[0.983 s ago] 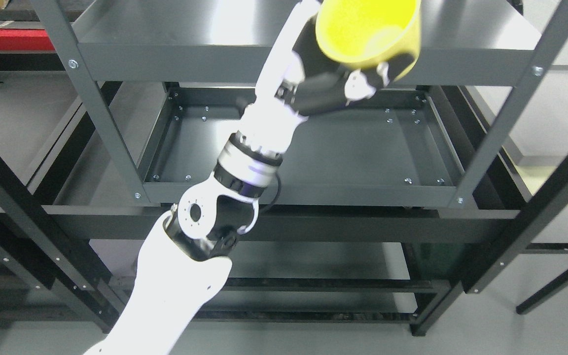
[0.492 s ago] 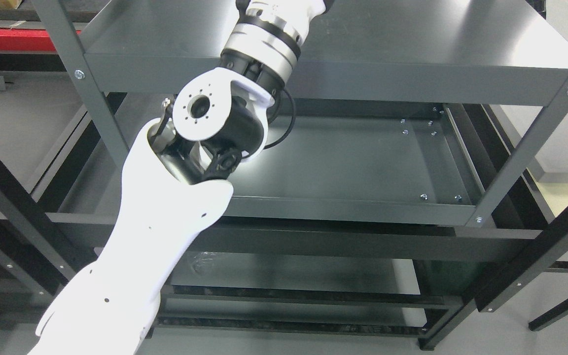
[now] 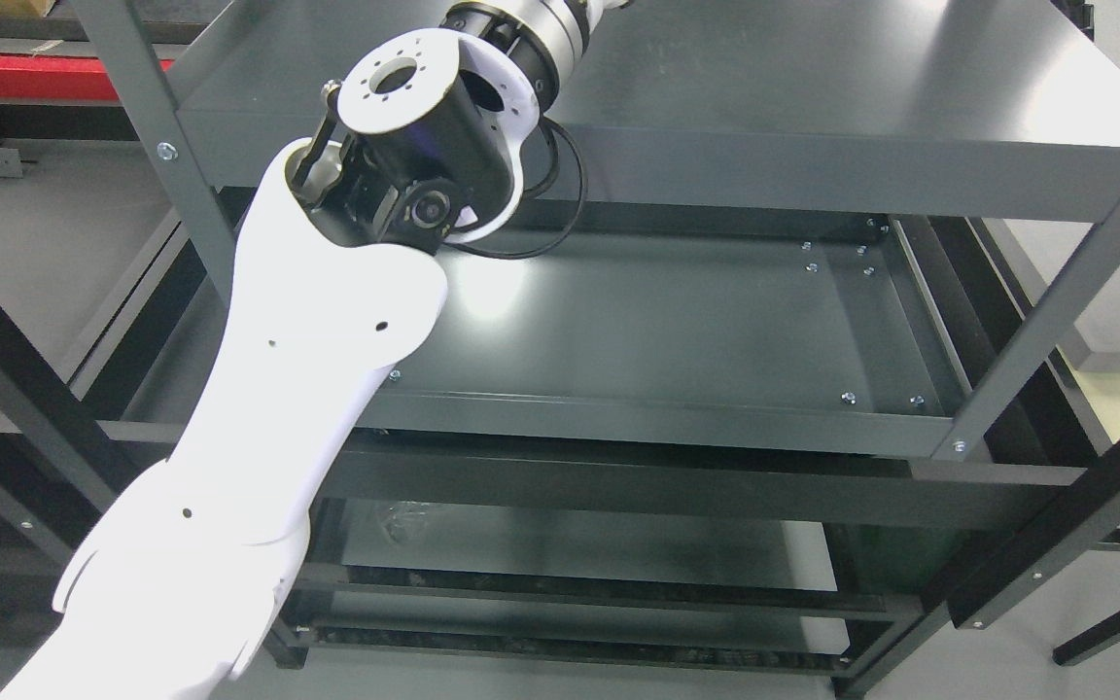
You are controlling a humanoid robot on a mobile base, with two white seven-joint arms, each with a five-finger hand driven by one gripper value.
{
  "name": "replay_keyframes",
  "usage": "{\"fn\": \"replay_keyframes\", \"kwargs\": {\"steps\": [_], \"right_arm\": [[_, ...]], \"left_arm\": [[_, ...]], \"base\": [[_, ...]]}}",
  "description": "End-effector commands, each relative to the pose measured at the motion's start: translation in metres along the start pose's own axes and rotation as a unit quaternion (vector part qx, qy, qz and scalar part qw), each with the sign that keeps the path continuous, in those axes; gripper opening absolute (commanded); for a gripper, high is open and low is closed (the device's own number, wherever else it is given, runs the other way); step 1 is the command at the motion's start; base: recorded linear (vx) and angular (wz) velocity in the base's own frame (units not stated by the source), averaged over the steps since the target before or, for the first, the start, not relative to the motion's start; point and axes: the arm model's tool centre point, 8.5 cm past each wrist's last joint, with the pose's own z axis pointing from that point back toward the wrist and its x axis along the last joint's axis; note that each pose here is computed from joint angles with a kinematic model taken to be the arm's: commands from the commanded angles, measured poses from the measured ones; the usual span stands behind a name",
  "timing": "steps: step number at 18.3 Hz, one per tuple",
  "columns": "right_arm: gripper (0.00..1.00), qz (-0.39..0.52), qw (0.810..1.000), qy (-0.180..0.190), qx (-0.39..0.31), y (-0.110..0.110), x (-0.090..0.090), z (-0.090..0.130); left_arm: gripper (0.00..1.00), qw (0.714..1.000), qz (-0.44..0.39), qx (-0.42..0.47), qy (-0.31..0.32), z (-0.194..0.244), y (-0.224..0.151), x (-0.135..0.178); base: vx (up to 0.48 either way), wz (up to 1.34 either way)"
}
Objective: Place yellow IKEA cup on middle right shelf
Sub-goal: 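Raise the left arm and push the cup onto the upper shelf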
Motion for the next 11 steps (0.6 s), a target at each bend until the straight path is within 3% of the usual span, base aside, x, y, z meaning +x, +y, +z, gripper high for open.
{"fn": "replay_keyframes", "kwargs": {"steps": [1, 6, 11], "right_arm": [[0.99, -0.002, 1.000, 0.008, -0.007, -0.010, -0.009, -0.001], [0.99, -0.002, 1.000, 0.008, -0.007, -0.010, -0.009, -0.001], [0.99, -0.002, 1.000, 0.008, -0.007, -0.010, -0.009, -0.001]], "left_arm": [[0.05, 0.994, 0.023, 0.063, 0.083, -0.021, 0.050, -0.034], [0.33, 0.990, 0.006, 0.057, 0.126, -0.019, 0.050, -0.045], [0.75, 0.992, -0.018, 0.018, 0.122, -0.017, 0.039, -0.040]], "base": [[0.018, 0.04], [0.004, 0.00], [0.000, 0.00]]}}
